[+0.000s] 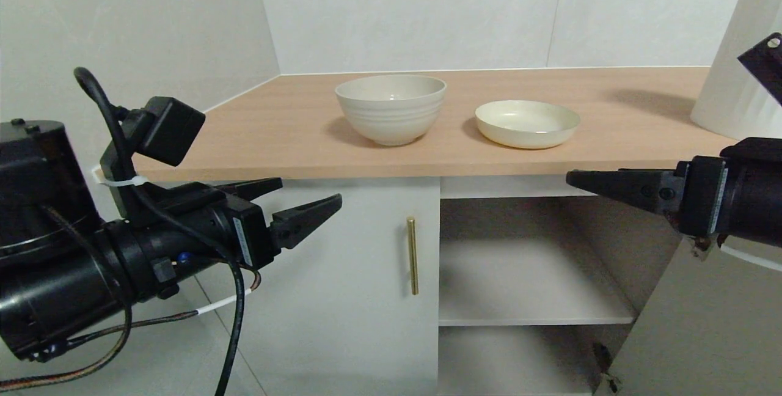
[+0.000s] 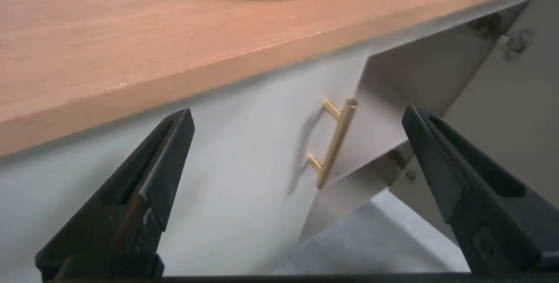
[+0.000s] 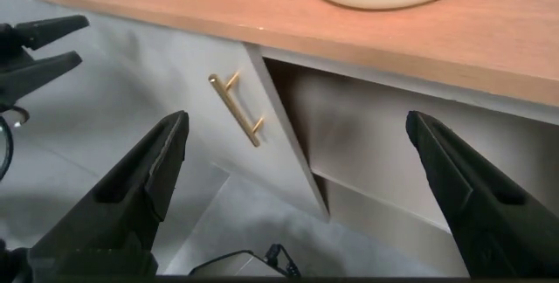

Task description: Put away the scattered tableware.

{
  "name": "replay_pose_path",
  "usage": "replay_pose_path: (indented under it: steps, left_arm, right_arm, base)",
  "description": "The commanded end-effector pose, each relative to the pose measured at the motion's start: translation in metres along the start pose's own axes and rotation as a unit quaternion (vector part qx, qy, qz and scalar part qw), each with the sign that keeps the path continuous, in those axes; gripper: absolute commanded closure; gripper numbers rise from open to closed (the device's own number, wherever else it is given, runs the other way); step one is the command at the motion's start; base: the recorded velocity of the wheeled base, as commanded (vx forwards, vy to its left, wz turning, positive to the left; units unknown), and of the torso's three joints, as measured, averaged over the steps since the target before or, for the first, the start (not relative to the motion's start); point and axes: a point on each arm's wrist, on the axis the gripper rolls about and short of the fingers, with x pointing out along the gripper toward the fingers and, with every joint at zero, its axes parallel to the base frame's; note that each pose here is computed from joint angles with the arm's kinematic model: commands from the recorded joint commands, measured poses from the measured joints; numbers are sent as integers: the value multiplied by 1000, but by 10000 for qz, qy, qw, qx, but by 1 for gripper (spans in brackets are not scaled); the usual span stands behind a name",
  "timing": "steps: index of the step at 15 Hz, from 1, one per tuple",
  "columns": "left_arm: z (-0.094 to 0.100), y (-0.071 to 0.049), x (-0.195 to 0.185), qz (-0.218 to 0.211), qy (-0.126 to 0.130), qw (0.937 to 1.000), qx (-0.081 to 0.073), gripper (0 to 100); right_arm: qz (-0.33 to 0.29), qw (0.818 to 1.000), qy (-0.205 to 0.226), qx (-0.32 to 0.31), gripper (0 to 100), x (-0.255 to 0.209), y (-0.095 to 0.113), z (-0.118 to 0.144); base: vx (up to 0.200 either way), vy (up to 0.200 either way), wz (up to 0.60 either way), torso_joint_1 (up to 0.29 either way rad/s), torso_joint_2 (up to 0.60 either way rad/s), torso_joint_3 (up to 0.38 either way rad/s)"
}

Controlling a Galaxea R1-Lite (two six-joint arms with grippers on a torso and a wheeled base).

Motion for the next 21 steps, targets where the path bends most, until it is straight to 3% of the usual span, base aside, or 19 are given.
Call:
replay_pose_path:
  steps: [1, 6, 11, 13, 16, 18, 20, 21]
  left_arm:
    - [2, 0, -3, -3, -56, 10000, 5, 0]
    - [6, -2, -8, -30, -152, 9999, 16, 0]
    - [10, -1, 3, -6, -140, 9999, -16, 0]
    - [22, 0, 25, 12, -220, 9997, -140, 0]
    - [22, 4, 57, 31, -22, 9998, -184, 0]
    - [11, 8, 82, 154, 175, 9991, -343, 0]
    - [8, 11, 94, 402, 192, 9975, -540, 0]
    - [10, 13, 103, 651, 120, 9950, -754, 0]
  right_arm:
    - [51, 10000, -6, -12, 0, -1, 2, 0]
    - [80, 10000, 34, -36, 0, 0, 3, -3]
    - [34, 9999, 149, -33, 0, 10, 2, -6]
    - [-10, 9997, 232, -36, 0, 22, 0, -8]
    - [-101, 9996, 256, -16, 0, 30, -4, -10]
    - [-220, 9995, 209, 7, 0, 34, -11, -9]
    - [-299, 9993, 213, 21, 0, 40, -14, -10]
    - [-449, 9987, 254, 45, 0, 50, -18, -8]
  base:
    - [0, 0, 0, 0, 0, 0]
    - [0, 0, 0, 49, -173, -187]
    - [0, 0, 0, 129, -494, -312]
    - [0, 0, 0, 163, -464, -298]
    - [0, 0, 0, 172, -465, -297]
    - [0, 0, 0, 149, -383, -227]
    - [0, 0, 0, 46, -132, -81]
    - [0, 0, 0, 0, 0, 0]
